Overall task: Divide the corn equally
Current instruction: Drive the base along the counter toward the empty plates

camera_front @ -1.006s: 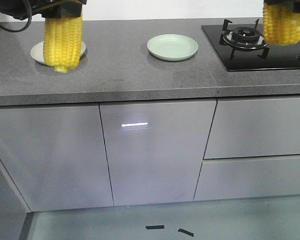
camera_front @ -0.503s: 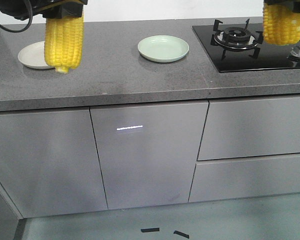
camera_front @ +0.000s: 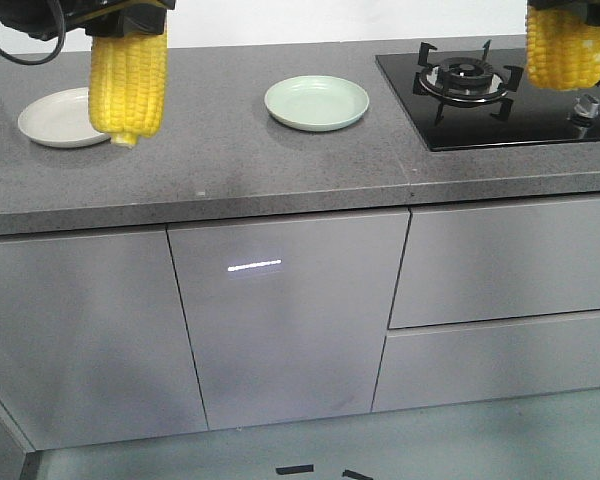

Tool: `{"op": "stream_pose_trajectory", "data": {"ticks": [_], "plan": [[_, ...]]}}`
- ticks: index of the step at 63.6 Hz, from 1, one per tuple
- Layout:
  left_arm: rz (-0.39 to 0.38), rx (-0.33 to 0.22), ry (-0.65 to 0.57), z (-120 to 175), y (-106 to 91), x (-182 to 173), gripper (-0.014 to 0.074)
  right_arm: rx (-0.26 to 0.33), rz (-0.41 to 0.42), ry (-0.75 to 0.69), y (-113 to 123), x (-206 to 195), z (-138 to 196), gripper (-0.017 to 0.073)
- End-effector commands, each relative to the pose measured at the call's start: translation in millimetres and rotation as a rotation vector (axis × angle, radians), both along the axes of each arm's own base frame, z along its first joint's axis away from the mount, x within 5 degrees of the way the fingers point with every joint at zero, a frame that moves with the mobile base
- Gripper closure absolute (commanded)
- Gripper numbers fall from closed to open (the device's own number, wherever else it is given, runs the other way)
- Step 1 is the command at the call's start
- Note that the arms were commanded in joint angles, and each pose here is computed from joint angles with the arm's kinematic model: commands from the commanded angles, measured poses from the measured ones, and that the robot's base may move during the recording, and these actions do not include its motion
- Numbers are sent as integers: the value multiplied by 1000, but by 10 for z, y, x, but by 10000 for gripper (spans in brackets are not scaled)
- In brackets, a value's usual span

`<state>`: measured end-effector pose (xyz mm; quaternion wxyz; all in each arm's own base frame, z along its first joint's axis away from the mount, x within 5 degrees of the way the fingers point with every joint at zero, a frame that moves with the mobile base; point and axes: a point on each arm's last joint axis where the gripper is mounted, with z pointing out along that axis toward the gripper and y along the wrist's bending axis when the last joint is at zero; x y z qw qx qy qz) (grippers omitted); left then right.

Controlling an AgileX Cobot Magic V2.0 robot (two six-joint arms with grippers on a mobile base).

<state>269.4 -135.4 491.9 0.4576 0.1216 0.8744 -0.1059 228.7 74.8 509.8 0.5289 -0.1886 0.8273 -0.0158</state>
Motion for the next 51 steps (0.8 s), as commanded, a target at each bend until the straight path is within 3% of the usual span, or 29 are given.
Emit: {"op": "stream_pose_trajectory", "data": {"ticks": [1,51], "plan": [[-3,-62,-116,231,53,-116,599,25,-1,-130,-63,-103,214,564],[-3,-62,-116,231,53,-116,599,25,-1,-130,-63,-103,214,564]]}}
